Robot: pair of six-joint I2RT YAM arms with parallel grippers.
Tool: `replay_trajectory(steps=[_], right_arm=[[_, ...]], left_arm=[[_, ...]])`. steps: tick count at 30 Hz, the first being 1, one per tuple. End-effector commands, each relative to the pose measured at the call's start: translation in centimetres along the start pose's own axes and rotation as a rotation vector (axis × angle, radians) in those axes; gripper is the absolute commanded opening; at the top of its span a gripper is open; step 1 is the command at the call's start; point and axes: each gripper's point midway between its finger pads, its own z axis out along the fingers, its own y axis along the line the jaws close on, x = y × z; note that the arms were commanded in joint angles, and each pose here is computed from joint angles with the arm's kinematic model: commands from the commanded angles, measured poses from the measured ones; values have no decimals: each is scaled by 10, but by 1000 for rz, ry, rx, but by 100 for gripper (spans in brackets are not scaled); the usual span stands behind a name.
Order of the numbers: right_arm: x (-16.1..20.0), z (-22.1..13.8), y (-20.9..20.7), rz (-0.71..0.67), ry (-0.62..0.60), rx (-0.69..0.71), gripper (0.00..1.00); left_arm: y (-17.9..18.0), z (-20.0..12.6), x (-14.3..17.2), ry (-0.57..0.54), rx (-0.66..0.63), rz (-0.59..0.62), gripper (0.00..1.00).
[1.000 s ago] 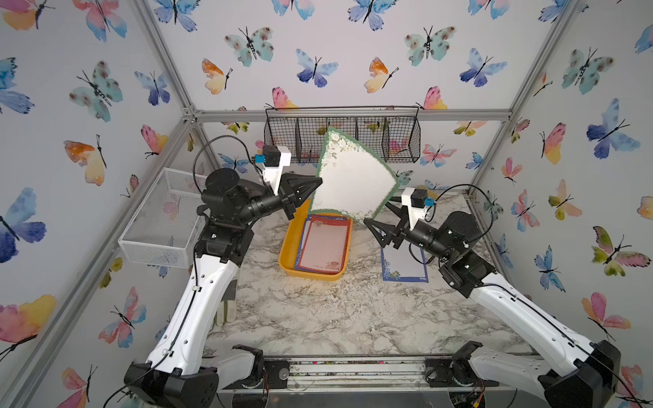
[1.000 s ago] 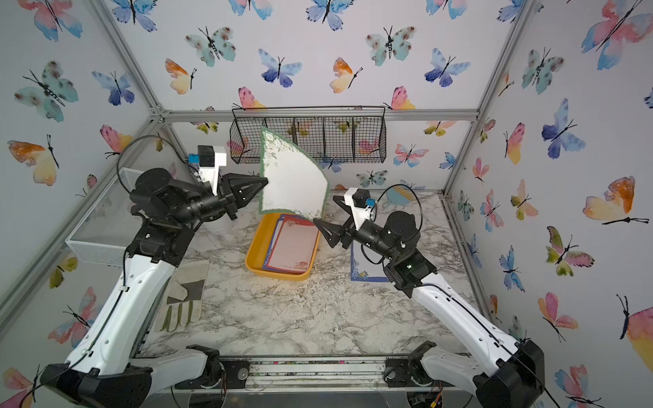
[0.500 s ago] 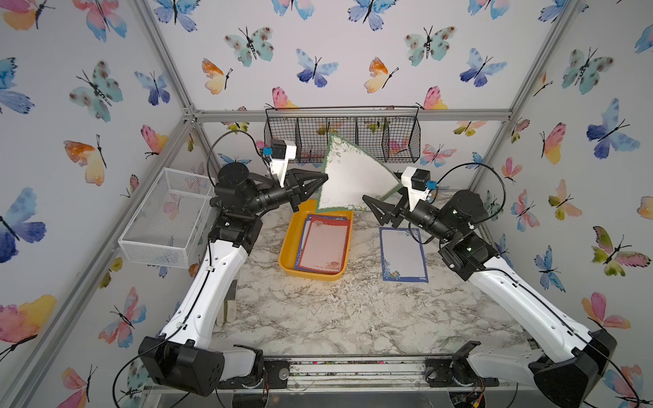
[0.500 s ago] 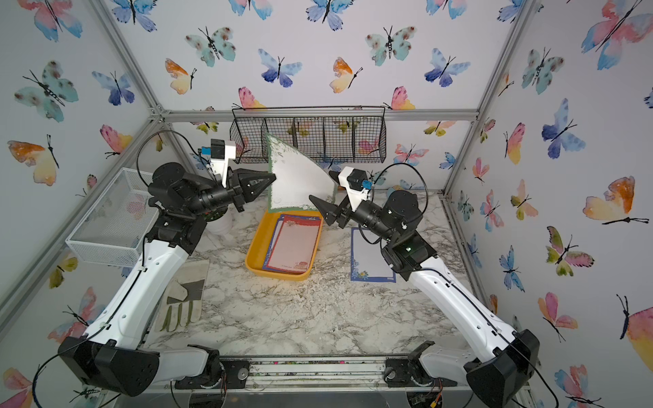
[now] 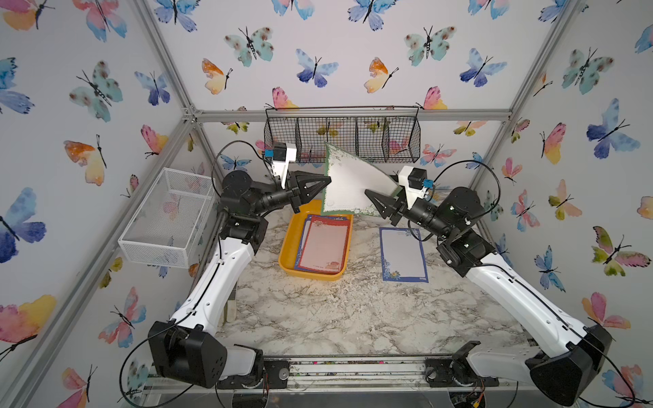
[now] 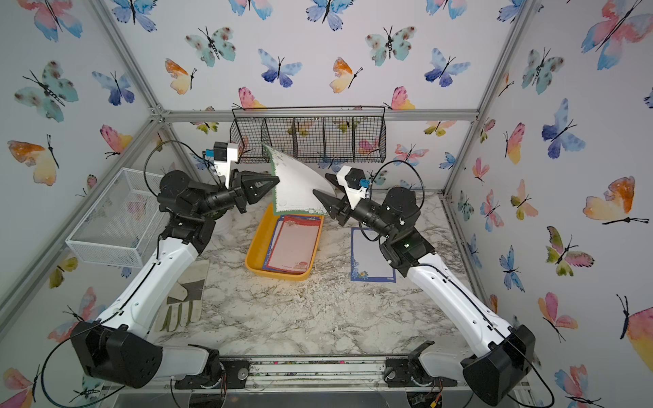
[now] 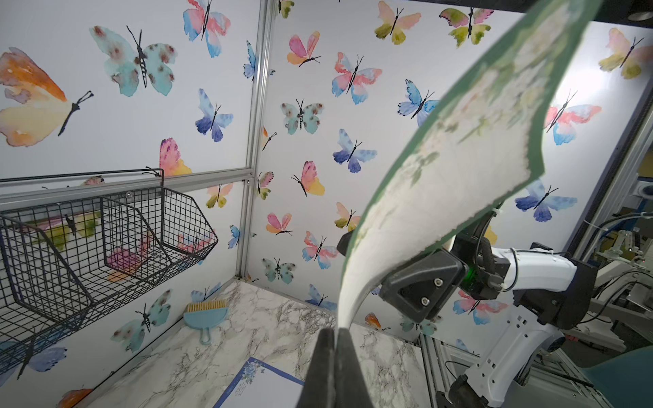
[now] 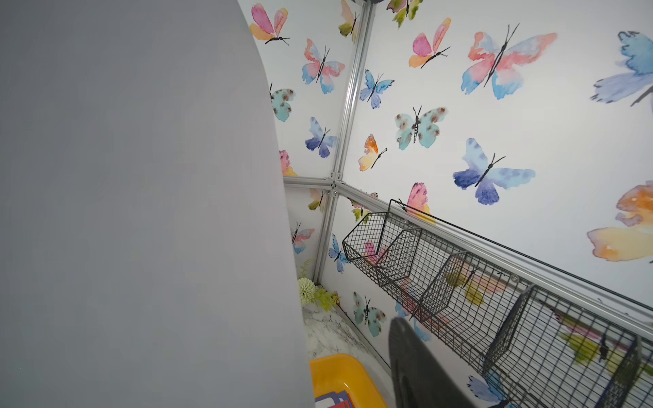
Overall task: Take out the stationery paper from the storage box
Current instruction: Pick up the stationery paper from the storage box, then place the stationery paper at the center of the board.
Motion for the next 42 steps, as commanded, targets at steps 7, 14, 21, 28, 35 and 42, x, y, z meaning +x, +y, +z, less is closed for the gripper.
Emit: replay_trajectory(steps=[7,14,21,28,35,42], right_arm=[[-10,-5,-2,55,-46,-1,10],[9,2,-7,157,45,6,2],[48,1,-10,283,244,-6,2],[115,-31,-33,468,520,62,2],[222,-93,-55,772,892,143,2],[299,-131,-66,983,1030,233,4]], left_arm=[[-8,-8,-4,-44,43,14,0],[11,-17,7,-59,-27,0,27],[45,-27,33,-31,-198,12,64],[96,-50,74,33,-478,26,65],[109,-58,88,68,-552,16,65],[113,-61,94,81,-573,12,65]])
